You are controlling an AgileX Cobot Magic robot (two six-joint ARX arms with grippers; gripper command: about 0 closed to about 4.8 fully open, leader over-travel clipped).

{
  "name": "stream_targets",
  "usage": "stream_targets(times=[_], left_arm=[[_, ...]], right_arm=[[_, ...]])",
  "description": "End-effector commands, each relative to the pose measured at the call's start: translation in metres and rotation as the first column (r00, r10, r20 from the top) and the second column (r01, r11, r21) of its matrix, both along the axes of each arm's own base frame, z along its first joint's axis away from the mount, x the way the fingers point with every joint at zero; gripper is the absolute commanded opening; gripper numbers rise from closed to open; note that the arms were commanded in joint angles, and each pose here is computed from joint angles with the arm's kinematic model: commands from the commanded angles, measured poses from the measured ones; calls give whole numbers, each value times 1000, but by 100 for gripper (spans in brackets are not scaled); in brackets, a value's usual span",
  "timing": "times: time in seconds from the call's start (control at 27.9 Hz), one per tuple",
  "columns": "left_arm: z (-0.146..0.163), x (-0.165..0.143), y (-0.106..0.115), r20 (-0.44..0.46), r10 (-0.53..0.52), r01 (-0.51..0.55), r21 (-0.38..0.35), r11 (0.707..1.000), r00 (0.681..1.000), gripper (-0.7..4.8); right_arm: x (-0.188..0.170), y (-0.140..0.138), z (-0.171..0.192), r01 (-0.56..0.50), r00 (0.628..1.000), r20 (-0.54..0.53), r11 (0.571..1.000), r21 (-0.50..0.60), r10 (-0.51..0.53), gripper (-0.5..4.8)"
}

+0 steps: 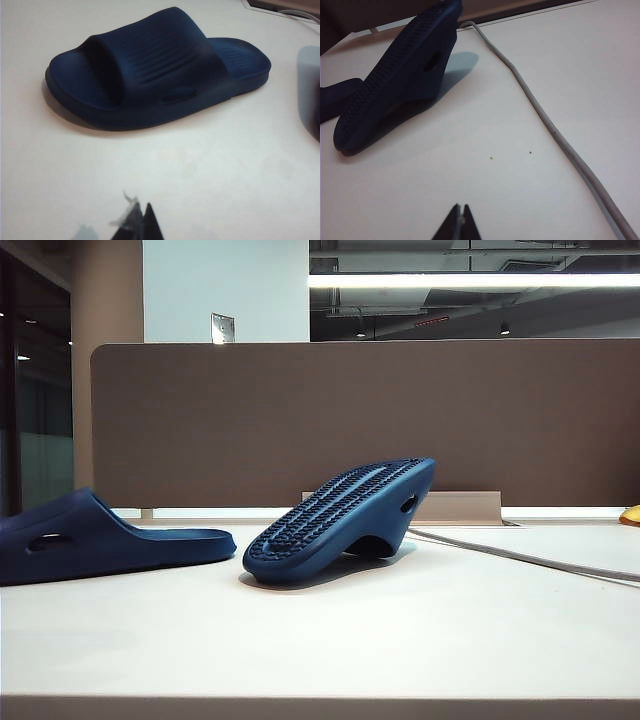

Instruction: Interlock the pair of blue slippers on the table with their fronts facing up.

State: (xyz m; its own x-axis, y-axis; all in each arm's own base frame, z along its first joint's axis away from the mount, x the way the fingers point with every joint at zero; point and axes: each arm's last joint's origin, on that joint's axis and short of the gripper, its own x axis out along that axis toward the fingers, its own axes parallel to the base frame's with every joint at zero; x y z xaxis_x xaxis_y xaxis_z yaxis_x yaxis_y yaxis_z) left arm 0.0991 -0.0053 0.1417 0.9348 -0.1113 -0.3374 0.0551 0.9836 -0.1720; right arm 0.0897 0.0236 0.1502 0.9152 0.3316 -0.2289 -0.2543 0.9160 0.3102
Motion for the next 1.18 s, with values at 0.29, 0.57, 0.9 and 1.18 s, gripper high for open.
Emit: stream_targets(times=[0.29, 0.57, 0.9, 1.18], left_arm=[[-1, 0, 0, -1, 0, 0, 0, 1000, 1000, -2], [-1, 0, 0, -1, 0, 0, 0, 1000, 1000, -2], [-1, 0, 0, -1, -1, 1, -1, 1000, 1000, -2], [-1, 0, 0, -1, -7, 7, -3, 1000, 1000, -2]], right_arm=[[0, 0, 1, 0, 1000, 10, 1000, 3, 0, -5], [1, 0, 4, 18, 999, 40, 1000, 7, -18, -5], [-1, 4, 19, -119, 990, 92, 977, 176, 104, -5], [-11, -1, 52, -37, 991, 129, 995, 96, 24, -5]])
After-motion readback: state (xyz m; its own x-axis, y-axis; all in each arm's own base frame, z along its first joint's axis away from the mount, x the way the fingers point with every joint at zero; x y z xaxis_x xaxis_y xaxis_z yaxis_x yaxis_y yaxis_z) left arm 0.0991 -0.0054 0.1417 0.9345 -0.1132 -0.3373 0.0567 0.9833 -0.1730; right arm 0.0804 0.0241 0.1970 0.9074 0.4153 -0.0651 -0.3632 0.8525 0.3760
